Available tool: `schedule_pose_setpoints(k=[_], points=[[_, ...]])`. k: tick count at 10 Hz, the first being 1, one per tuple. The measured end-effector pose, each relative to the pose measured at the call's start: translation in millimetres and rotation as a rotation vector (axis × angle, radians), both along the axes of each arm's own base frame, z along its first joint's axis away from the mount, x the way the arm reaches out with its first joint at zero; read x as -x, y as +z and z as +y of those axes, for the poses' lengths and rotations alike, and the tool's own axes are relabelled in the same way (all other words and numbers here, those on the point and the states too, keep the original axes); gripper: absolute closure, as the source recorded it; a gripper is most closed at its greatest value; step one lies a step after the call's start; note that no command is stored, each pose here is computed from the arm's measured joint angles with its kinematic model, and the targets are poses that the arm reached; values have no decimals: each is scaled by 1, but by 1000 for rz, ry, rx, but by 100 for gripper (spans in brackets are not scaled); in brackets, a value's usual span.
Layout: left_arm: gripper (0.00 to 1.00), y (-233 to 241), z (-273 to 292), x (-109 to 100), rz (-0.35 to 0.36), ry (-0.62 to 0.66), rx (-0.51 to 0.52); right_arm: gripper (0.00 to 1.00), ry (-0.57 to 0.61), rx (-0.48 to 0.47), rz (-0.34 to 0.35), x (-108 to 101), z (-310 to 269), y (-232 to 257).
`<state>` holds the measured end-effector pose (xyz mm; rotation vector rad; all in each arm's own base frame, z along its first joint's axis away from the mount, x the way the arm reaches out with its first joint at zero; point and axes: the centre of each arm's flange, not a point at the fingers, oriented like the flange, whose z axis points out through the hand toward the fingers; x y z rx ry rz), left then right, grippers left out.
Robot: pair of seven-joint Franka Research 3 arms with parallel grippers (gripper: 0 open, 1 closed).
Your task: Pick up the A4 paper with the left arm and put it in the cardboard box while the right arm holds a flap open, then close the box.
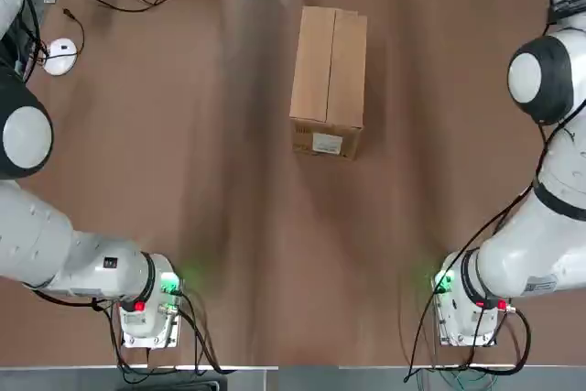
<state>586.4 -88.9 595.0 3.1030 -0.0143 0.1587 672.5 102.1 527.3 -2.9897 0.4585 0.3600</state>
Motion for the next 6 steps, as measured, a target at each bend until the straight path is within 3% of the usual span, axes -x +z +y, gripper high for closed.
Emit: schedule_pose_setpoints(k=[2, 4, 6], points=[[0, 3, -1, 2, -4, -2, 0, 2, -19, 79, -107, -4, -50, 30], [0, 1, -1, 3, -1, -2, -1, 1, 36, 82, -178, -5, -113, 48], [0, -4, 0, 2, 4, 3, -1, 4, 80, 77, -207, 4, -164, 63]])
